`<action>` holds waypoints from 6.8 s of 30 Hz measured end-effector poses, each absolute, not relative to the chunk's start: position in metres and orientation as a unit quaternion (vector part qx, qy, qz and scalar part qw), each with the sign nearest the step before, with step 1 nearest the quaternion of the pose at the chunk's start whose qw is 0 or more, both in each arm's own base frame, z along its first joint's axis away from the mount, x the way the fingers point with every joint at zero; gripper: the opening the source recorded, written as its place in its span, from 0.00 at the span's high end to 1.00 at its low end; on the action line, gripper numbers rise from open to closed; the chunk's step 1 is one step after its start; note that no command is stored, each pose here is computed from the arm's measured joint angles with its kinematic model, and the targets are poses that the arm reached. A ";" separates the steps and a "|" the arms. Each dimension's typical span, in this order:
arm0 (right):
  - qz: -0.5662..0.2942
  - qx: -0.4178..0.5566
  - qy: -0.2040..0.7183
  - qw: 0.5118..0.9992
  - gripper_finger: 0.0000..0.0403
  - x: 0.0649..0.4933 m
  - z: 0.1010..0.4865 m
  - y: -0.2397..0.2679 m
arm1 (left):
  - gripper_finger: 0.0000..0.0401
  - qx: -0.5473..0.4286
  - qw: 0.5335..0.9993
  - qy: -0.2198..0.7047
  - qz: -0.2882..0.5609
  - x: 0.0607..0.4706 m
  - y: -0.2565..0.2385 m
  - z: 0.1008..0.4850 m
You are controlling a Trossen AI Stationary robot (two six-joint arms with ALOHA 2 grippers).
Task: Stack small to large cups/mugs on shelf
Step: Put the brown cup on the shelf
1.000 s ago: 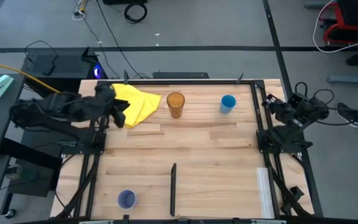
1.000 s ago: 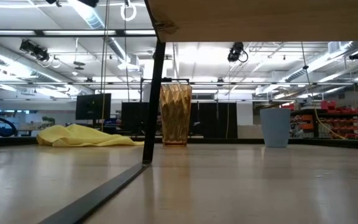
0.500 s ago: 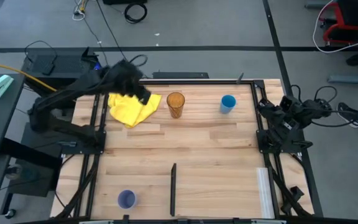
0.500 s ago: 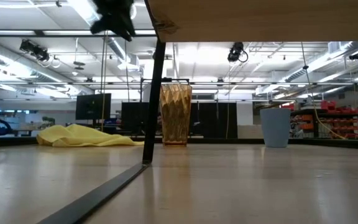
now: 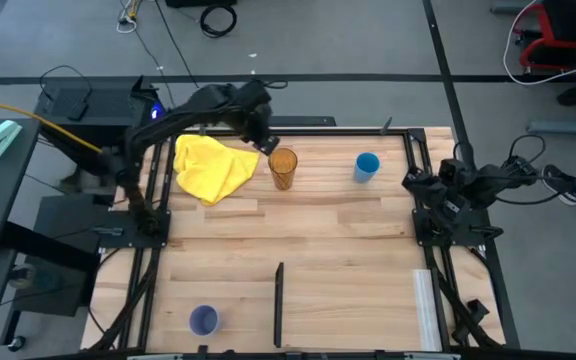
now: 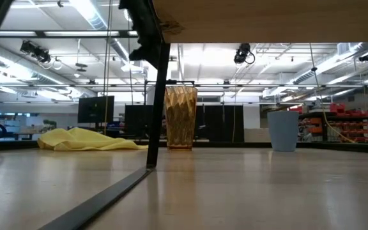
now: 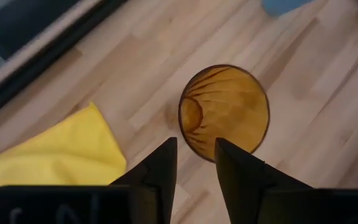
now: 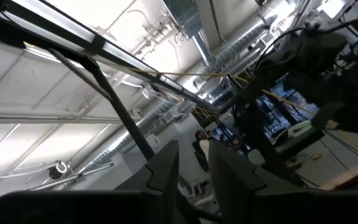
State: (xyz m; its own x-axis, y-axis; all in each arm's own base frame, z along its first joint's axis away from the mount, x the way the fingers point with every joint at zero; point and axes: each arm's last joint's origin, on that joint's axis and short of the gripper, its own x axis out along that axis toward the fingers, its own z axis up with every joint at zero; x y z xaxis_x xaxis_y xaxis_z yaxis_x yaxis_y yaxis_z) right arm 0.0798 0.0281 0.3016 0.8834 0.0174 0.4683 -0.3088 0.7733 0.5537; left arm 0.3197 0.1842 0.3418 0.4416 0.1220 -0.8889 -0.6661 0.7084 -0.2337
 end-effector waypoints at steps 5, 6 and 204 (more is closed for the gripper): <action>0.087 0.320 -0.214 0.919 0.76 0.084 0.300 0.030 | 0.66 -0.301 0.769 0.511 0.237 0.336 0.192 0.319; 0.086 0.320 -0.212 0.919 0.76 0.085 0.300 0.031 | 0.65 -0.302 0.768 0.513 0.237 0.338 0.194 0.316; 0.025 0.402 -0.060 0.913 0.76 0.110 0.268 0.041 | 0.65 -0.156 0.862 0.479 0.050 0.451 0.019 0.332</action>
